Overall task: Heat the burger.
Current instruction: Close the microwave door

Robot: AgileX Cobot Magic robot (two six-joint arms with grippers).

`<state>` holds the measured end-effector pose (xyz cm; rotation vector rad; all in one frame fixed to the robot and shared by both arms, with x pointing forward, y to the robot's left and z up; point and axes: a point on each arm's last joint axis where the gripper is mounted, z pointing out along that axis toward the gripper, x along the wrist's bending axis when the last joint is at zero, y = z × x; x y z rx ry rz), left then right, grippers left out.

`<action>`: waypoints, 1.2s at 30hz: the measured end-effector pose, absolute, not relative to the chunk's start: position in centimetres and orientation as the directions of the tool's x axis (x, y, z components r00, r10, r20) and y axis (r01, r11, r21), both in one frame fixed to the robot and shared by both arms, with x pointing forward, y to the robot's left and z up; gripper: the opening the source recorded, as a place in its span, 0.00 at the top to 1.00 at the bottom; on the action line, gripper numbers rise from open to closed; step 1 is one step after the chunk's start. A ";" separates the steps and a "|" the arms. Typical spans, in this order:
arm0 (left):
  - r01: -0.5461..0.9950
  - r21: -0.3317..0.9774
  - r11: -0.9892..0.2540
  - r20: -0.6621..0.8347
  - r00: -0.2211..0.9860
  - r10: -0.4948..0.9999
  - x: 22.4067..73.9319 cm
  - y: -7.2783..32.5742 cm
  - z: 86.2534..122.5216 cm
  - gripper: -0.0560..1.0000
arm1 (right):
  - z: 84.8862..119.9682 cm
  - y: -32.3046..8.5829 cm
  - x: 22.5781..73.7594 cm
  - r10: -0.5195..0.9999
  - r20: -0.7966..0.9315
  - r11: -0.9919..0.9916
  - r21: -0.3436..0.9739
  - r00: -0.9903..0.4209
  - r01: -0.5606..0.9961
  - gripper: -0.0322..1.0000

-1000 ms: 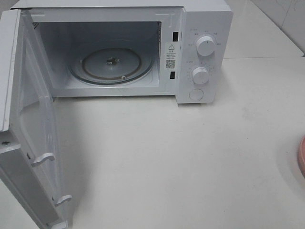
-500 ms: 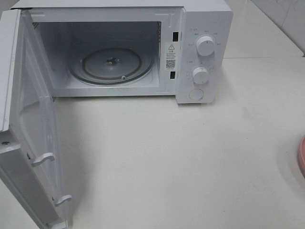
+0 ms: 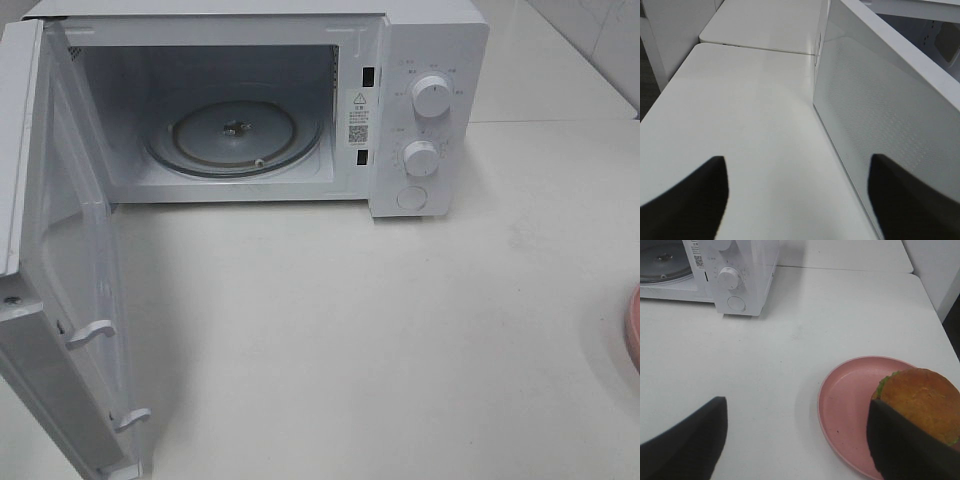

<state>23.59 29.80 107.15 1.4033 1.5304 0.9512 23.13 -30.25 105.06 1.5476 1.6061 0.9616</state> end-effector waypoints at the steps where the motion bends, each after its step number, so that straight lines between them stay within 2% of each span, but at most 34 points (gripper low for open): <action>1: 0.371 0.925 0.086 -0.080 -0.033 0.996 23.9 29.8 107.2 0.42 | 105.1 -30.3 23.1 0.999 0.011 0.012 0.877 -0.043 0.481 0.23; 2: 0.371 0.925 0.086 -0.080 -0.033 0.996 23.9 29.8 107.2 0.42 | 105.1 -30.3 23.1 0.999 0.011 0.012 0.877 -0.043 0.481 0.23; 3: 0.369 0.926 0.082 -0.073 -0.039 0.997 24.6 29.9 107.5 0.54 | 105.1 -30.3 23.1 0.999 0.011 0.012 0.877 -0.043 0.481 0.23; 4: 0.369 0.926 0.082 -0.073 -0.039 0.997 24.6 29.9 107.5 0.54 | 105.1 -30.3 23.1 0.999 0.011 0.012 0.877 -0.043 0.481 0.23; 5: 0.366 0.927 0.078 -0.066 -0.044 0.997 25.0 30.0 107.7 0.62 | 105.1 -30.3 23.1 0.999 0.011 0.012 0.877 -0.043 0.481 0.23; 6: 0.367 0.928 0.064 -0.047 -0.055 0.997 26.1 30.2 107.8 0.76 | 105.1 -30.3 23.1 0.999 0.011 0.012 0.877 -0.043 0.481 0.23; 7: 0.367 0.928 0.064 -0.047 -0.055 0.997 26.1 30.2 107.8 0.76 | 105.1 -30.3 23.1 0.999 0.011 0.012 0.877 -0.043 0.481 0.23; 8: 0.378 0.924 0.051 -0.029 -0.063 0.998 27.3 30.4 107.6 0.89 | 105.1 -30.3 23.1 0.999 0.011 0.012 0.877 -0.043 0.481 0.23; 9: 0.384 0.922 0.044 -0.020 -0.067 0.998 27.8 30.5 107.5 0.92 | 105.1 -30.3 23.1 0.999 0.011 0.012 0.877 -0.043 0.481 0.23; 15: 0.367 0.930 0.023 0.001 -0.064 0.998 31.0 30.6 106.1 0.95 | 105.1 -30.3 23.1 0.999 0.011 0.012 0.877 -0.043 0.481 0.23; 21: 0.230 0.973 -0.009 0.019 -0.038 0.999 34.1 30.6 102.8 0.95 | 105.1 -30.3 23.1 0.999 0.011 0.012 0.877 -0.043 0.481 0.23; 27: 0.146 0.989 -0.017 0.020 -0.023 1.000 36.0 30.5 101.2 0.95 | 105.1 -30.3 23.1 0.999 0.011 0.012 0.877 -0.043 0.481 0.23; 34: 0.189 0.981 -0.054 0.053 0.009 0.999 38.4 30.3 99.9 0.95 | 105.1 -30.3 23.1 0.999 0.011 0.012 0.877 -0.043 0.481 0.23; 36: 0.259 0.964 -0.061 0.054 0.034 0.998 39.5 30.2 98.5 0.95 | 105.1 -30.3 23.1 0.999 0.011 0.012 0.877 -0.043 0.481 0.23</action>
